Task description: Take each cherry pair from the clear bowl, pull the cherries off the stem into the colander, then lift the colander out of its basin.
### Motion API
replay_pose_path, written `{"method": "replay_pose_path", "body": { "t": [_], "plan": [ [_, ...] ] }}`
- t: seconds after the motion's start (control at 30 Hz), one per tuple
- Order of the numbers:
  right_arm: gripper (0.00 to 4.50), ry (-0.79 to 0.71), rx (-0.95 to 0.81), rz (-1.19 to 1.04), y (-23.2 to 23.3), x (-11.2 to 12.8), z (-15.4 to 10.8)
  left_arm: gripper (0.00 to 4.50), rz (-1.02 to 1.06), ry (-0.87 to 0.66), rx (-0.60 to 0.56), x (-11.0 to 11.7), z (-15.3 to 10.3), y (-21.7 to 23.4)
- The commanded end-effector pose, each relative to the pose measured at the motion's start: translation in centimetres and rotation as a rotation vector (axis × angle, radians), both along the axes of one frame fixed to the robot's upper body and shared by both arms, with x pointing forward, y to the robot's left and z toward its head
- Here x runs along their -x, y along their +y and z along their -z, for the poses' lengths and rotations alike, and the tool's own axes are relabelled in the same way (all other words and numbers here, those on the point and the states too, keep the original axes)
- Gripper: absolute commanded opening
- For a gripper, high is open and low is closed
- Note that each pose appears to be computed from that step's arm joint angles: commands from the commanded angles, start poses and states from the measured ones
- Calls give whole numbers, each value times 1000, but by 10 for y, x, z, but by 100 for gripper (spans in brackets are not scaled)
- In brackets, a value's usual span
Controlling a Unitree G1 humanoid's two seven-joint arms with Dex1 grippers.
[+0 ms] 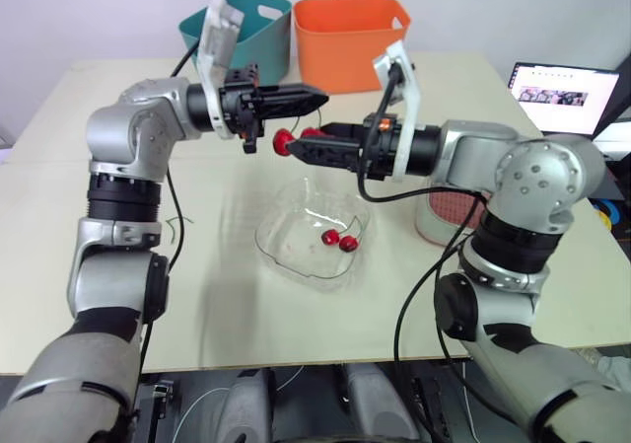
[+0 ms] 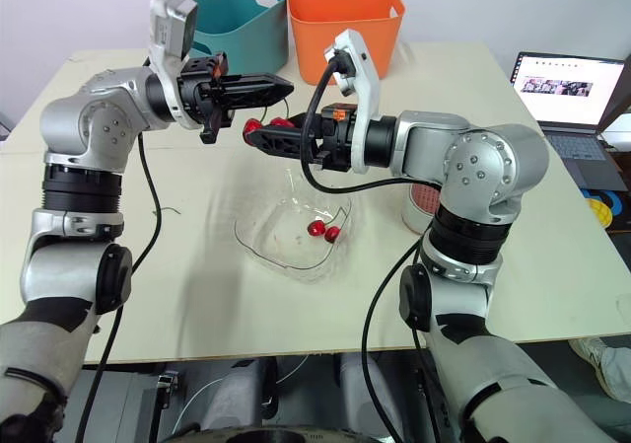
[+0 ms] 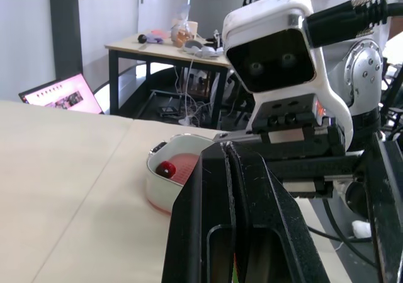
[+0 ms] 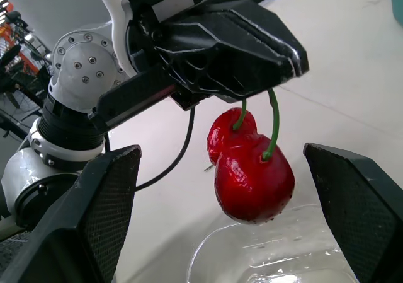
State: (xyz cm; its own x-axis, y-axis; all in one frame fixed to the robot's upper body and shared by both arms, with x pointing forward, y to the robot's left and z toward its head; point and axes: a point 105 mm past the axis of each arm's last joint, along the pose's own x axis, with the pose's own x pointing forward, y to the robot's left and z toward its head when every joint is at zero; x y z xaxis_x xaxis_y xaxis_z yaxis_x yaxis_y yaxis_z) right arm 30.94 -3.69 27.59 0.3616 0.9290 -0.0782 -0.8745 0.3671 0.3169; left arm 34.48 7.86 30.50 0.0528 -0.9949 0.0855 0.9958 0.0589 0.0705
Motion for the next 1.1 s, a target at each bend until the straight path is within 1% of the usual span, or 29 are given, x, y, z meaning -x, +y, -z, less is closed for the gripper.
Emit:
{"method": "replay_pose_path", "body": {
  "t": [0.03,0.07,0.17,0.27,0.37,0.5,0.8,0.9,1.1],
  "plan": [
    [446,-3,-24,-9,1,2,-5,0,24,-53,18,7,-13,-3],
    [446,0,-25,-7,2,2,-5,0,24,-53,18,7,-13,-3],
    [385,7,-31,-4,2,1,-4,0,19,-52,19,7,-13,-2],
    [282,12,-32,0,2,1,-3,0,16,-52,19,7,-13,-1],
    [169,19,-31,0,2,1,-1,0,15,-53,20,7,-13,-1],
    [169,30,-23,-6,1,2,3,0,9,-61,23,7,-16,-1],
    [169,51,30,-51,-2,16,25,0,2,-73,32,5,-21,0],
    [169,52,26,-36,-5,15,25,0,5,-71,31,5,-20,0],
    [169,20,-8,6,-10,9,16,0,13,-71,31,5,-20,-1]
  ]
}}
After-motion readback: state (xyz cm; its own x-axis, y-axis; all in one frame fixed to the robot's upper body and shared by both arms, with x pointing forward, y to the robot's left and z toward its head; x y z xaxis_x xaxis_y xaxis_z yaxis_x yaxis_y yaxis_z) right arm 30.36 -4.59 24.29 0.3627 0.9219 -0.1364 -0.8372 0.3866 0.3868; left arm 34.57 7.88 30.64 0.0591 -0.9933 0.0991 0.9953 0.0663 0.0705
